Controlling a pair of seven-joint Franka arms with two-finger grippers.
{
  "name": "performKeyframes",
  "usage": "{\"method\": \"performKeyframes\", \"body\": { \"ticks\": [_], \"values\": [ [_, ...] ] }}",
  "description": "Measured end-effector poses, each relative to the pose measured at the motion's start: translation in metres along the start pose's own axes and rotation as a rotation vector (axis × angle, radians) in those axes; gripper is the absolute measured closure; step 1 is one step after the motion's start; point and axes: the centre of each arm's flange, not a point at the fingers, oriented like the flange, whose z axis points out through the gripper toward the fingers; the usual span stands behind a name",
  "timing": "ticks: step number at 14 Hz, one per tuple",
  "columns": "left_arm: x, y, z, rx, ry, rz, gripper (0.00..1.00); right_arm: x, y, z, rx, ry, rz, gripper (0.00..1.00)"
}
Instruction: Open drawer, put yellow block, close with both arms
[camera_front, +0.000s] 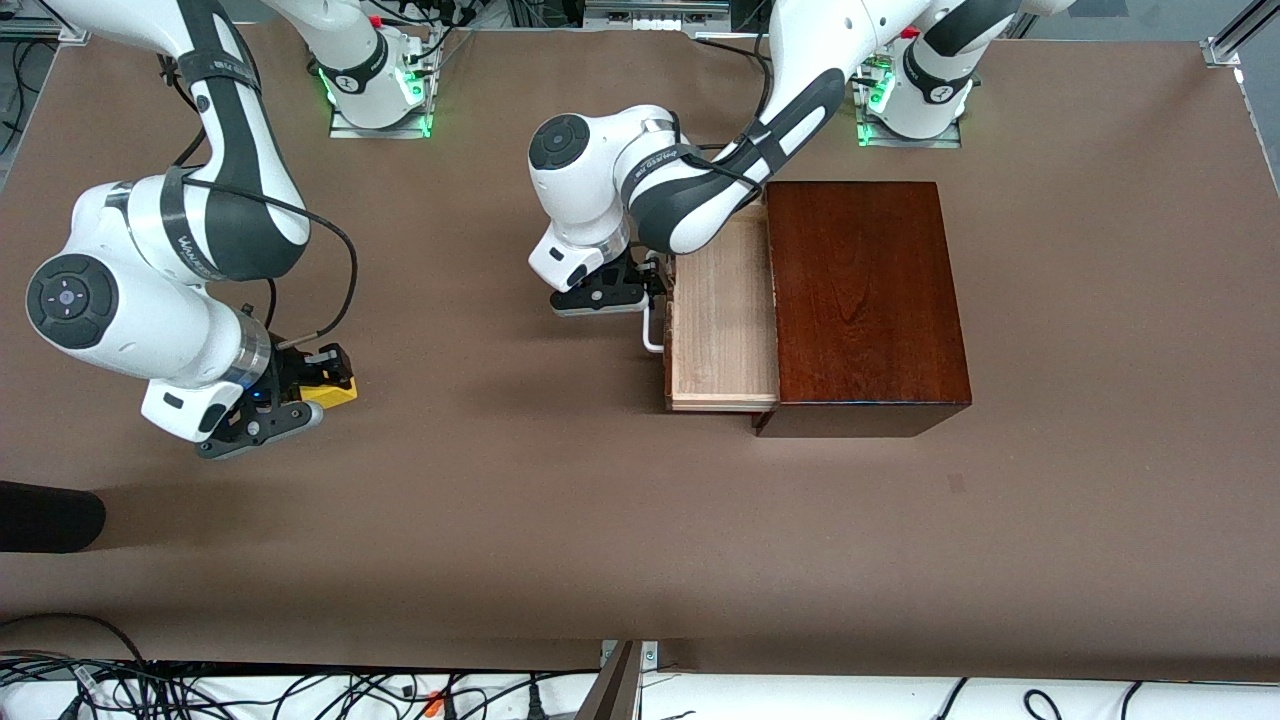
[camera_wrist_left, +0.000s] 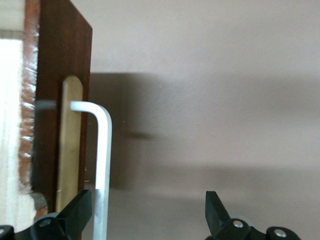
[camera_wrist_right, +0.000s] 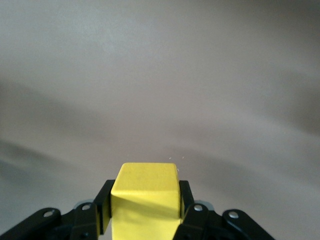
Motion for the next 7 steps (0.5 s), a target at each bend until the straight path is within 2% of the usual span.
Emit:
{"method": "performKeyframes", "body": {
  "ticks": [3,7],
  "values": [
    [0.033,-0.027,-0.055,-0.063,-0.028,-0.047,0.0,-0.002,-0.001,0.003,0.005,-0.022,0.0,0.44],
    [0.096,-0.129,-0.138,-0.089,-0.105,-0.024,0.0,-0.002,-0.005,0.006,0.009,-0.03,-0.009,0.44]
  ]
}}
